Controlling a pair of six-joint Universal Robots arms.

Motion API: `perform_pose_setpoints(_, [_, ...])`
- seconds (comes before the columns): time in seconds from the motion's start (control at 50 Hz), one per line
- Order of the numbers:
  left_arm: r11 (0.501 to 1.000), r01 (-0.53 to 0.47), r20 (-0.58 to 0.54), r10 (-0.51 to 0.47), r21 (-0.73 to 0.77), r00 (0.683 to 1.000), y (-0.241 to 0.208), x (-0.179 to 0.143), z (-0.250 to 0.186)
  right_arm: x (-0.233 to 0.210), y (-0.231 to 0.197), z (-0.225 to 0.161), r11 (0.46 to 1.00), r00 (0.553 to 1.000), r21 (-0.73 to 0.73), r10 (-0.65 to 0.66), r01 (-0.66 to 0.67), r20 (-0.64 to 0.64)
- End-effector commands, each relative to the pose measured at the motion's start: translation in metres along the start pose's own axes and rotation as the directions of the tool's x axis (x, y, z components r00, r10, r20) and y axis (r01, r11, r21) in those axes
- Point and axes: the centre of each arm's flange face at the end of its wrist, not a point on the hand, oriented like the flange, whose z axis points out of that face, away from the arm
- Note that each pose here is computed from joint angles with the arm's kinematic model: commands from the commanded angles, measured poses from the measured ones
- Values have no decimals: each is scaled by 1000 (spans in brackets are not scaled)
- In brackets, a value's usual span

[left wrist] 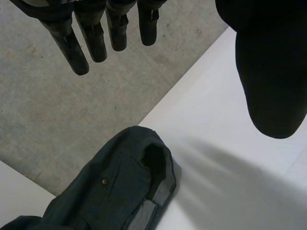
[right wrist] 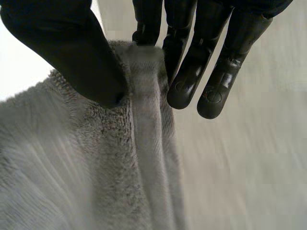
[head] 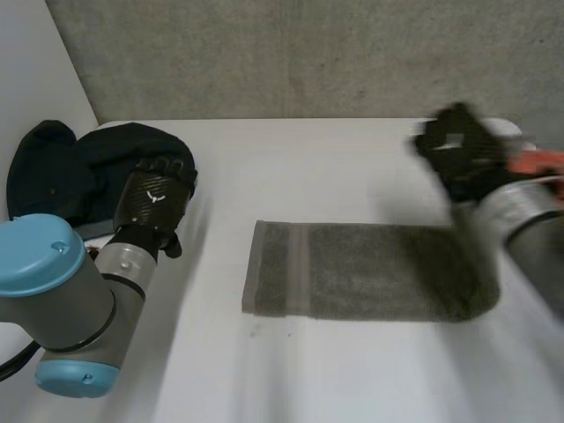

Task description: Fold the laundry.

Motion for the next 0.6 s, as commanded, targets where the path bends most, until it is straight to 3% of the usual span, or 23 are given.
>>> perform_pose_setpoints(0.02, [1000, 0, 2, 0, -1, 1000, 0, -1, 0, -117, -86, -15, 954, 942, 297, -73, -30, 328])
perform_pose_setpoints(0.12, [1000, 0, -5, 0, -1, 1000, 0, 1, -1, -170, -84, -25, 954, 888, 299, -106, -37, 447])
perform_pose_setpoints(0.24, [1000, -1, -16, 1, 7, 1000, -2, 5, -2, -180, -77, -28, 966, 870, 247, -61, -72, 490])
perform_pose_setpoints(0.3, [1000, -1, -26, 2, 27, 1000, -8, 8, -2, -165, -79, -24, 971, 883, 188, 42, -146, 467])
perform_pose_setpoints(0.34, [999, -2, -35, 3, 46, 999, -13, 10, -2, -131, -67, -12, 965, 902, 82, 201, -250, 382])
perform_pose_setpoints(0.38, [998, -2, -36, 4, 62, 999, -18, 11, -2, -104, -54, -6, 939, 898, 6, 326, -343, 296])
perform_pose_setpoints(0.4, [998, -1, -38, 4, 71, 999, -21, 12, -2, -85, -41, -7, 894, 866, -61, 445, -444, 228])
perform_pose_setpoints(0.48, [992, 7, -52, 0, 128, 999, -39, 20, -1, -65, -20, -22, 763, 751, -175, 645, -622, 141])
perform_pose_setpoints(0.54, [987, 12, -71, -1, 163, 997, -50, 28, -1, -67, 3, -38, 724, 731, -293, 674, -624, 108])
perform_pose_setpoints(0.6, [983, 16, -86, -1, 184, 996, -57, 35, -2, -71, 24, -50, 712, 743, -376, 664, -594, 86])
